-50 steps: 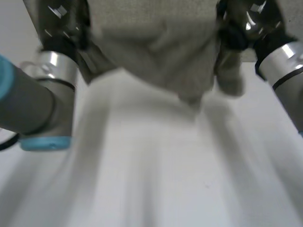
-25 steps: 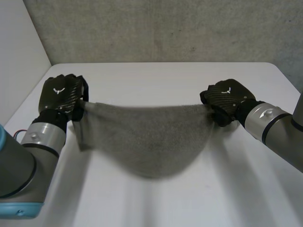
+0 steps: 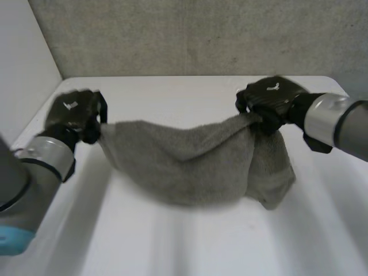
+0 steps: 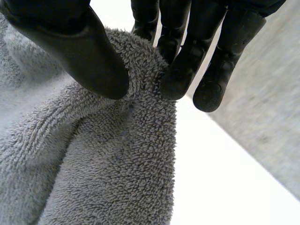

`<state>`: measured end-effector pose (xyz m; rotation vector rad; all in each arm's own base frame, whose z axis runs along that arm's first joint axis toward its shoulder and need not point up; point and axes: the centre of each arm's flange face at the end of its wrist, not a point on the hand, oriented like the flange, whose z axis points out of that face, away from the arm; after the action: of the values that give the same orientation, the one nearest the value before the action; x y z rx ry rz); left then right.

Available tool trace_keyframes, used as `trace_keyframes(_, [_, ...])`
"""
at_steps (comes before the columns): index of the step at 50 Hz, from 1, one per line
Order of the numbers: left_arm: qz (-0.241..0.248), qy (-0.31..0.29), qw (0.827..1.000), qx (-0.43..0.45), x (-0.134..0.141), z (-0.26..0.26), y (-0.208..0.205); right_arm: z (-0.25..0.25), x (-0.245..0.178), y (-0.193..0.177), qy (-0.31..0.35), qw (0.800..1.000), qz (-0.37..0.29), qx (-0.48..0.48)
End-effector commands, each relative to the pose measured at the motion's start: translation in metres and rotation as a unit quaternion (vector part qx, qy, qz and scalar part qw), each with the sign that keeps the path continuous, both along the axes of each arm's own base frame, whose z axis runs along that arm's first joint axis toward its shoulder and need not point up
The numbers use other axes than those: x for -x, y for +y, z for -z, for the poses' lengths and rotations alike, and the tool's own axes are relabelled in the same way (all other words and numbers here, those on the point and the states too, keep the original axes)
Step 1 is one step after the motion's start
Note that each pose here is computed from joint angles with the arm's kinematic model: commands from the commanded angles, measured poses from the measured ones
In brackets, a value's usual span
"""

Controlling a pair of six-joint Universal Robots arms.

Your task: Fold the towel.

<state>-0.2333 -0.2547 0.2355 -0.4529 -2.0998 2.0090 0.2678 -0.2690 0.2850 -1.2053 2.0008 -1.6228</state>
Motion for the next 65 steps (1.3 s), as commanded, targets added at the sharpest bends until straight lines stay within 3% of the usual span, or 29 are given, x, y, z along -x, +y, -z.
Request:
trace_keyframes(1, [-0.009,-0.018,0.998,-0.054,0.013,0.048,-0.043,0.046,-0.032,-0.034,0.05,0.998,-0.029,-0.005])
trace_keyframes(8, [-0.039,-0.007,0.999,-0.014,0.019,0.045,-0.098,0.076,-0.063,-0.089,0.014,0.991,0.002,0.131])
trace_keyframes(10, [-0.056,-0.001,0.998,0.01,0.021,0.047,-0.121,0.086,-0.074,-0.103,-0.015,0.976,0.003,0.216])
trace_keyframes(13, [-0.065,-0.002,0.998,0.023,0.023,0.051,-0.136,0.092,-0.077,-0.107,-0.018,0.962,0.012,0.272])
trace_keyframes(22, [-0.061,-0.023,0.998,-0.005,0.021,0.068,-0.121,0.074,-0.057,-0.094,0.009,0.958,0.064,0.278])
trace_keyframes(30, [-0.049,-0.021,0.999,-0.006,0.012,0.045,-0.086,0.043,-0.028,-0.048,0.033,0.967,0.09,0.234])
trace_keyframes(34, [-0.009,-0.024,1.0,-0.018,0.014,0.042,-0.057,0.049,-0.015,-0.021,0.054,0.982,0.086,0.159])
trace_keyframes(40, [0.047,-0.047,0.997,-0.03,0.017,0.048,-0.036,0.064,-0.006,0.004,0.034,0.994,0.096,0.036])
trace_keyframes(51, [0.068,-0.163,0.984,-0.033,0.012,0.077,-0.03,0.097,0.004,0.023,0.029,0.995,0.08,-0.046])
trace_keyframes(65, [0.077,-0.178,0.979,-0.069,0.022,0.121,-0.052,0.122,0.009,0.029,0.027,0.995,0.083,-0.049])
